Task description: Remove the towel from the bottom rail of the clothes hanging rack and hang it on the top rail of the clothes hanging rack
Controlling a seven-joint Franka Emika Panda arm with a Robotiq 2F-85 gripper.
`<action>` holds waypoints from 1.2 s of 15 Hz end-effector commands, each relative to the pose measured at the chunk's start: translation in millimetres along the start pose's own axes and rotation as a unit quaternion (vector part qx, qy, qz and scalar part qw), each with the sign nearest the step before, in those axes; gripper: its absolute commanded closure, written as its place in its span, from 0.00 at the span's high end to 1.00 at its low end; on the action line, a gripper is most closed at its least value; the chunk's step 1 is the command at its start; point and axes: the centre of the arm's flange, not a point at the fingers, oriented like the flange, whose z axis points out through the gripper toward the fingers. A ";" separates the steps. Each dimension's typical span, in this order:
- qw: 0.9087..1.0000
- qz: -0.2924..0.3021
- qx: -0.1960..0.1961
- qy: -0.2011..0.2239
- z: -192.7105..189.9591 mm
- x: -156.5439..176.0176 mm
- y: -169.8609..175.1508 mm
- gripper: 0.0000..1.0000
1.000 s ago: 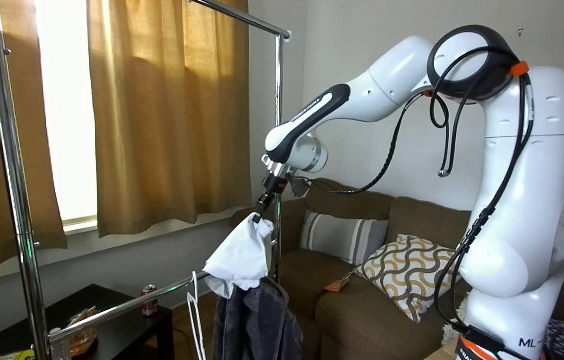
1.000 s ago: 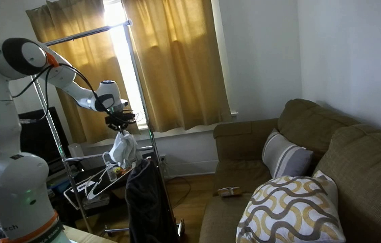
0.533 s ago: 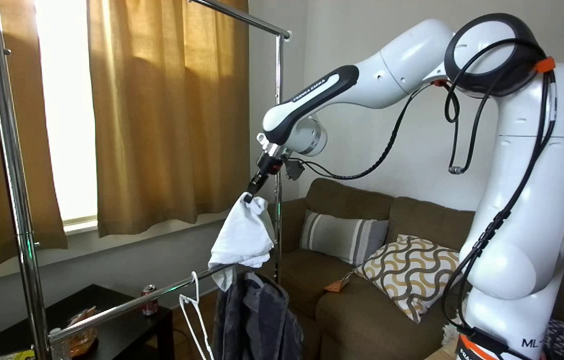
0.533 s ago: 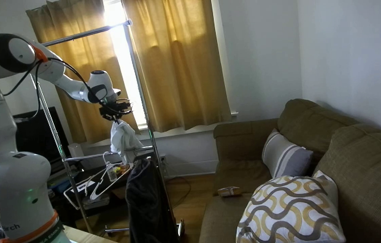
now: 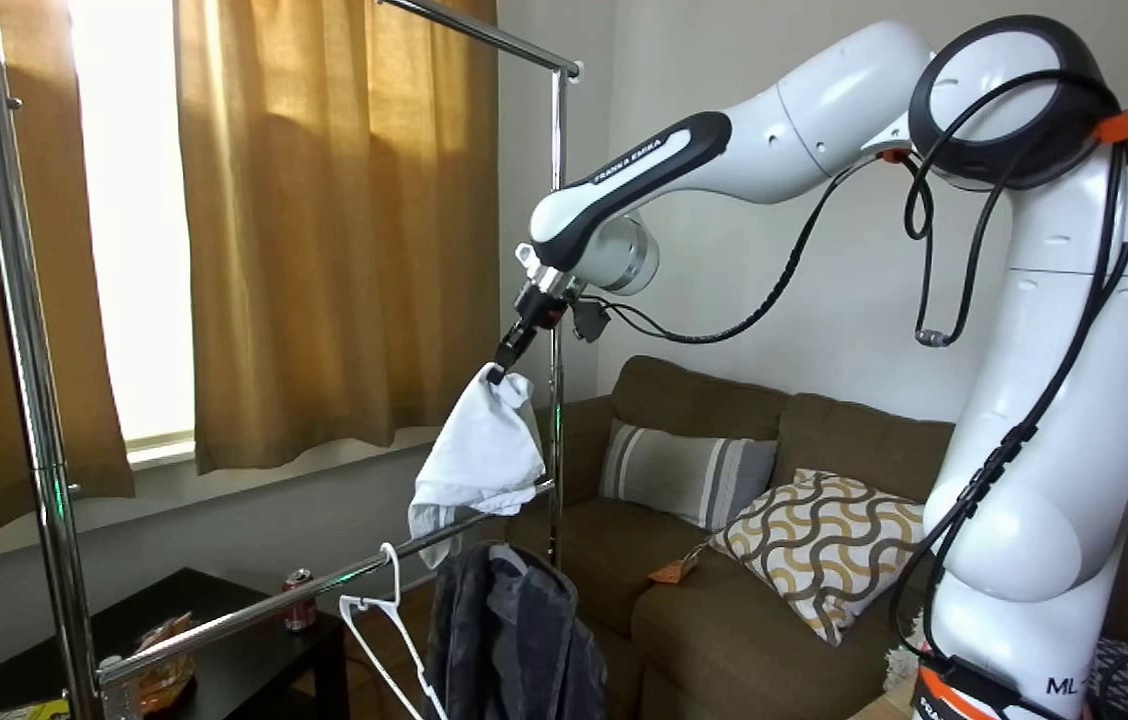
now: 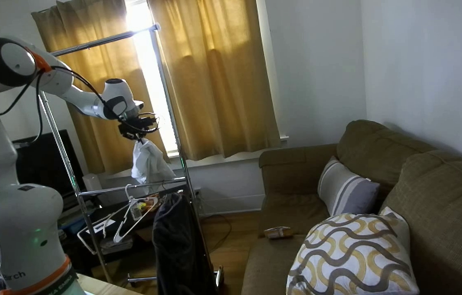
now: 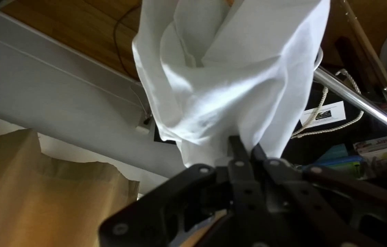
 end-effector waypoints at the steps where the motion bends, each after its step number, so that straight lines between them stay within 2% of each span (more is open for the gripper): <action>1: 1.000 0.001 0.000 -0.001 1.2 -1.0 0.9 0.05; 3: 1.000 0.001 0.001 -0.001 1.9 -1.1 0.7 0.01; 8: 0.999 0.000 -0.031 0.022 -37.1 25.6 0.7 0.01; 14: 0.998 -0.003 -0.051 0.023 -97.2 62.0 -12.5 0.01; 18: 0.996 -0.002 -0.084 0.029 -143.7 84.9 -21.9 0.01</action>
